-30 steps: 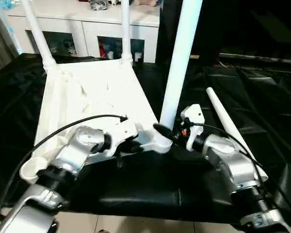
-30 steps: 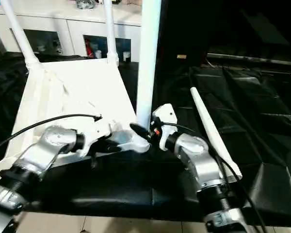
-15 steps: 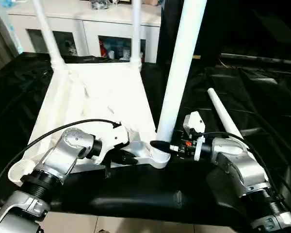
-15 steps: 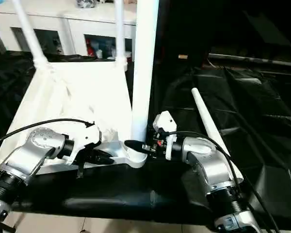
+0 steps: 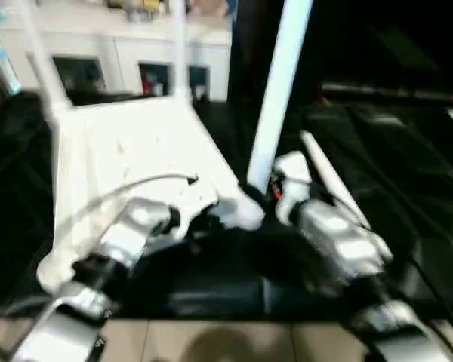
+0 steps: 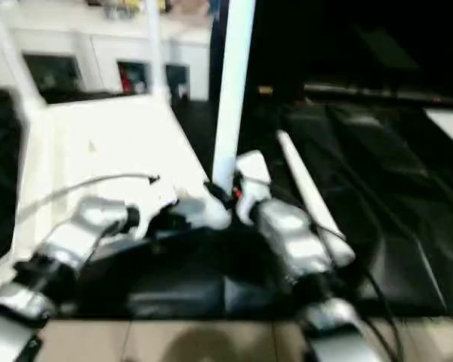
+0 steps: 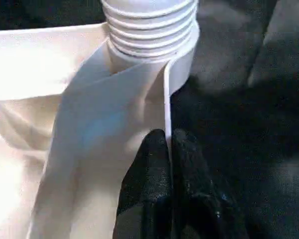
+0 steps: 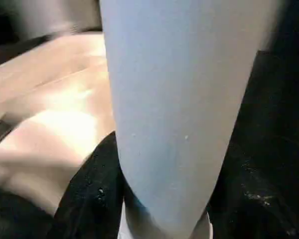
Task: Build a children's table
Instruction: Insert table leg to table base
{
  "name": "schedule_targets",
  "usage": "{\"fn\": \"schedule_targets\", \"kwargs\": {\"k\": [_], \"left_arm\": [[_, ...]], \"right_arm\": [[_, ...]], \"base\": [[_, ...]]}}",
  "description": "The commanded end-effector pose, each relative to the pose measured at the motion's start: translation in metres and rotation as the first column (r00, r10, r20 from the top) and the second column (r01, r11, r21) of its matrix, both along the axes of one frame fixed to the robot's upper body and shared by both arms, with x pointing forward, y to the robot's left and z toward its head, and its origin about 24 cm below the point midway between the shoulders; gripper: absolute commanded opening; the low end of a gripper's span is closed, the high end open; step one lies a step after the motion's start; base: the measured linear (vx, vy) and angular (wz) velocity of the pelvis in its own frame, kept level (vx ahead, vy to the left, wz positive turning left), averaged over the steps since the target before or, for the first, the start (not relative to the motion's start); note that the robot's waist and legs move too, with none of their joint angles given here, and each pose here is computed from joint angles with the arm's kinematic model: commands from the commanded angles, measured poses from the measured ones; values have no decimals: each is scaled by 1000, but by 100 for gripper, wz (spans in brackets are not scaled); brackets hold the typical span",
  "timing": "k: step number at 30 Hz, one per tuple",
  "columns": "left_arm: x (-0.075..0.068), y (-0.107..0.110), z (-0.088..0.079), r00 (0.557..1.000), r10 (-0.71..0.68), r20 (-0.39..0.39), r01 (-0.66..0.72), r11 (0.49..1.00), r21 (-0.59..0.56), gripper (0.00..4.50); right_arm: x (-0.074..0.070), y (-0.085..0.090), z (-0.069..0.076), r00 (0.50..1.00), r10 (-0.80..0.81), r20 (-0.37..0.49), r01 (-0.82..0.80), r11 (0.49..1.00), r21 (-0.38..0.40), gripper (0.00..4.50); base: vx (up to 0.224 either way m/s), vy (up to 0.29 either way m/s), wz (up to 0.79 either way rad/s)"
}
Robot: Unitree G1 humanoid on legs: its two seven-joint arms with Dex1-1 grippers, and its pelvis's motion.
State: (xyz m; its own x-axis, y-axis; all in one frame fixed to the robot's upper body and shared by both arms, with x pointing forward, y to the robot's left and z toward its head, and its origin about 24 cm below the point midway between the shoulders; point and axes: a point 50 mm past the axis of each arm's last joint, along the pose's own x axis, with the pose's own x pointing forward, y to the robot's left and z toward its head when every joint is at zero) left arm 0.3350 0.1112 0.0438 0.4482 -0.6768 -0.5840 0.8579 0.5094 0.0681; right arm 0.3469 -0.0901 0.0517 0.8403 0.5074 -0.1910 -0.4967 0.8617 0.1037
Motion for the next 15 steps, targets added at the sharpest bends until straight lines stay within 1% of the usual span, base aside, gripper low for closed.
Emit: {"fn": "schedule_targets", "kwargs": {"k": [1,4,8,15], "left_arm": [[19,-13,31,990,81,115,-76,996,-50,0],[23,-16,32,984,136,118,-133,991,-32,0],[22,-17,32,983,149,109,-146,989,-34,0],[22,-12,29,979,174,107,-173,985,-17,0]], "right_arm": [[-6,-19,-47,943,-249,-219,237,968,-81,188],[0,-11,-43,926,-311,-216,299,950,-86,188],[2,-5,-42,922,-327,-208,313,945,-101,188],[5,2,-41,922,-333,-199,318,942,-105,188]], "base": [[5,73,-15],[10,3,-6],[49,-21,-20],[0,0,0]]}}
